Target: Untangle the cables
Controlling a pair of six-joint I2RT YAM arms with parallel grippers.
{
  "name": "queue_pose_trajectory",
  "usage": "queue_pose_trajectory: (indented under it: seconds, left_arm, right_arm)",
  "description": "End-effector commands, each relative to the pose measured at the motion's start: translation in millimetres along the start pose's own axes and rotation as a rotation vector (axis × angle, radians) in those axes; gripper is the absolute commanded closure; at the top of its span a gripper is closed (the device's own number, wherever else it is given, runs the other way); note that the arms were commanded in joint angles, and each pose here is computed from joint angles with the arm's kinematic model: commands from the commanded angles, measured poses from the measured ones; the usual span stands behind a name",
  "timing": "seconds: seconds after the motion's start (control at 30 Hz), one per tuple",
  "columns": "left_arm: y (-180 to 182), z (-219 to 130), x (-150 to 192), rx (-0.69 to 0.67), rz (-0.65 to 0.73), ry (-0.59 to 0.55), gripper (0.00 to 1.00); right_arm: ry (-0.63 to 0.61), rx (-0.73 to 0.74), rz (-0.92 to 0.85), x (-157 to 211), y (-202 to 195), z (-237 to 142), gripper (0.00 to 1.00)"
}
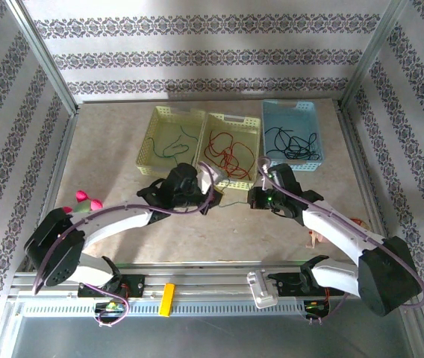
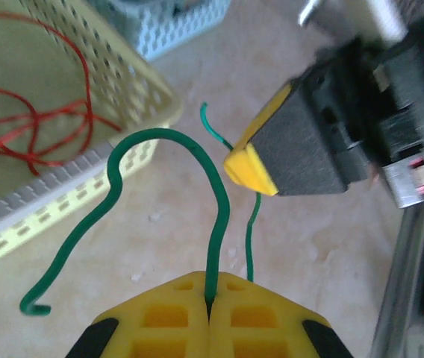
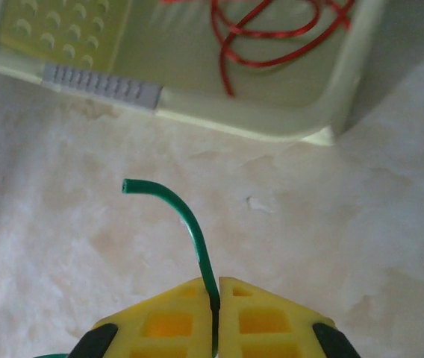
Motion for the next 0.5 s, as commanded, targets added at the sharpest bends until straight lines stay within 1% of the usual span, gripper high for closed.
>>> queue_pose_trajectory:
  seconds: [0.0, 0.03, 0.1, 0.13, 0.2, 0.3, 0.47]
  left_arm:
    - [16.8, -21.4, -20.6, -0.013, -0.098, -0.167, 1.00]
    - [21.6, -24.7, -20.0, -0.027, -0.116, -0.177, 1.00]
    - [31.3, -28.0, -20.1, -0.067, -0.145, -0.184, 1.00]
    - [38.4, -28.3, -19.3, -0.100, -0.166, -0.178, 1.00]
    - [54.4, -29.2, -18.8, -0.165, -0.214, -0.178, 1.00]
    - [87.9, -34.5, -18.6, -0.305, -0.317, -0.208, 1.00]
    - [147.0, -56.7, -24.9, -0.501, -0.478, -0.339, 1.00]
  right_arm:
    - [-0.057, 0.077, 0.081, -6.3, -20.7, -1.4, 0.89]
    - [-0.053, 0.048, 0.078, -6.3, -17.6, -2.5, 0.83]
    - [-0.059, -0.006, 0.061, -8.0, -8.8, -7.8, 0.62]
    - [-0.071, -0.031, 0.055, -9.4, -4.6, -11.6, 0.58]
    - [-0.111, -0.072, 0.048, -14.1, 3.4, -20.8, 0.55]
    - [-0.180, -0.120, 0.031, -19.5, 12.5, -36.2, 0.52]
    - [-0.227, -0.181, -0.014, -20.3, 21.5, -53.4, 0.51]
Point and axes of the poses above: each hand's point on the last joint's axis, 136 mm out from that joint toward the fingers, its own z axis out along the fingers, its own y axis along the line the jaws close on, x = y × z, the point moved 7 cm from there along -z, back along the fingers, and after that the axes turned 15 degrees about z, right-handed, at the moved point
